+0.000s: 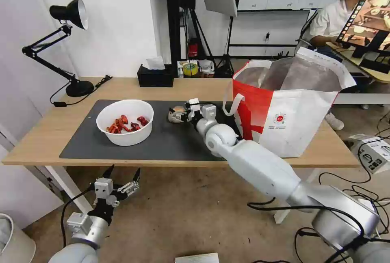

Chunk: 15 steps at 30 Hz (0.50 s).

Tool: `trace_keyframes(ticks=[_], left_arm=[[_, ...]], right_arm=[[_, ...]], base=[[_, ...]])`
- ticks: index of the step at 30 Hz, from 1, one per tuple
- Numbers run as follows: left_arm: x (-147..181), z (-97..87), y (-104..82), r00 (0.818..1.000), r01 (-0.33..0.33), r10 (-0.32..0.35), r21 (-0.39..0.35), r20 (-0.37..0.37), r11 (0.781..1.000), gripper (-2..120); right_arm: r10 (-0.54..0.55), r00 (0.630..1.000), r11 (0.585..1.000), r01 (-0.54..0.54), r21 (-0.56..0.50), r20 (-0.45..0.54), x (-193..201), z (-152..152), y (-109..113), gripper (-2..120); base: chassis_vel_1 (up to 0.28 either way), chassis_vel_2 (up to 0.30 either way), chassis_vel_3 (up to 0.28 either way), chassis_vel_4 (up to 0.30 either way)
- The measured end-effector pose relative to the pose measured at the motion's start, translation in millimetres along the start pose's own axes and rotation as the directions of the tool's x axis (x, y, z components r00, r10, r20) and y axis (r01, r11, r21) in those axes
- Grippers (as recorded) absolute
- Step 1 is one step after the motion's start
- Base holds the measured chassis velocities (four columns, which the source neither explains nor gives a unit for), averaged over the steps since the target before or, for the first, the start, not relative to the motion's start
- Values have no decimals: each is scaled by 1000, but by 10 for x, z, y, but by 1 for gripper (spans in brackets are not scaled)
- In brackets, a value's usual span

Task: Pick up the trash from the table and place it into the takeout bag.

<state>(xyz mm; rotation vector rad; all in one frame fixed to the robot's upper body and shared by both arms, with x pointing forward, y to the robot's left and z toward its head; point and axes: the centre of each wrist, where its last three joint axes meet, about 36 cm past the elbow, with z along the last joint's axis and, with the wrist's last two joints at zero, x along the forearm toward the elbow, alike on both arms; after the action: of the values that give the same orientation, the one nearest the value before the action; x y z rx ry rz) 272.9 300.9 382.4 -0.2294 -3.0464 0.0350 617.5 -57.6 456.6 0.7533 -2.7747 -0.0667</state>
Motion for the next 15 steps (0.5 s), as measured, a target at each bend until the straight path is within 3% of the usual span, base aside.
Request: trace_keyframes(ticks=[15], left_arm=[[-29,12,-13,1000,-3,3,5,2,1000,100]], right_arm=[[-9,997,1000,9,6,-82,-399,-158,146,100]], base=[[0,0,0,0]])
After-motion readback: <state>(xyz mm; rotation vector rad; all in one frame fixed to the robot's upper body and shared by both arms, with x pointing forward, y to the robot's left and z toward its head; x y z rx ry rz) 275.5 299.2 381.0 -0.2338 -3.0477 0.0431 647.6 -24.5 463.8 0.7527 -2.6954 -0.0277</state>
